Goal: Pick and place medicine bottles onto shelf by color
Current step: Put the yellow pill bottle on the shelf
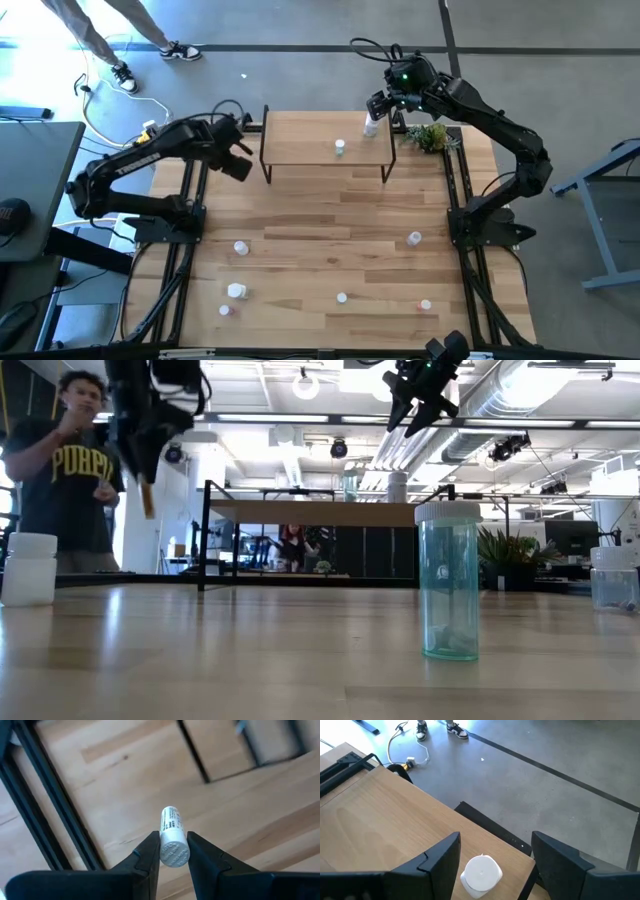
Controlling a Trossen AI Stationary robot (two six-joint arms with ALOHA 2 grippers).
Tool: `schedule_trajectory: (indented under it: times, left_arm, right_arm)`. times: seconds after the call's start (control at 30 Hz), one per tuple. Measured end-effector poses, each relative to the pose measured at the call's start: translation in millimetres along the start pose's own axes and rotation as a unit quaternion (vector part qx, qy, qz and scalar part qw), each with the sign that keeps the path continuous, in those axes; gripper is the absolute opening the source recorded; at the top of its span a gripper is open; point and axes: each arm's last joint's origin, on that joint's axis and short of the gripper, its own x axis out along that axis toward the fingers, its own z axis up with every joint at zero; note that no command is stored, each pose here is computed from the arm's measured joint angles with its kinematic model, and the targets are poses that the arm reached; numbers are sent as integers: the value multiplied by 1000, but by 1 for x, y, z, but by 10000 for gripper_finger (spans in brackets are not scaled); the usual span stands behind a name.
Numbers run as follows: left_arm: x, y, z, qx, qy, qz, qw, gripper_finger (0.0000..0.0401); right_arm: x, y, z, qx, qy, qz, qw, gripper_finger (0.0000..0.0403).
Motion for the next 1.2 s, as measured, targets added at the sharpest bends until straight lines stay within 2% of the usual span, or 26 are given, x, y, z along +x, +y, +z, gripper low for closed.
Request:
schedule_trajectory:
  times: [0.37,0.7,0.9,1.2]
  left_arm:
    - [-65,-5,24,-16,-94,-71,993,74]
    - [-102,-16,52,34,-148,-93,984,74]
    - [-106,-30,77,66,-150,-90,982,74]
    - [-73,-57,111,148,-62,-66,985,74]
  right_arm:
    - [0,0,0,0,0,0,1000,236]
    - [0,0,0,-4,0,0,1000,236]
    - [0,0,0,-4,0,0,1000,236]
    - [0,0,0,-4,0,0,1000,236]
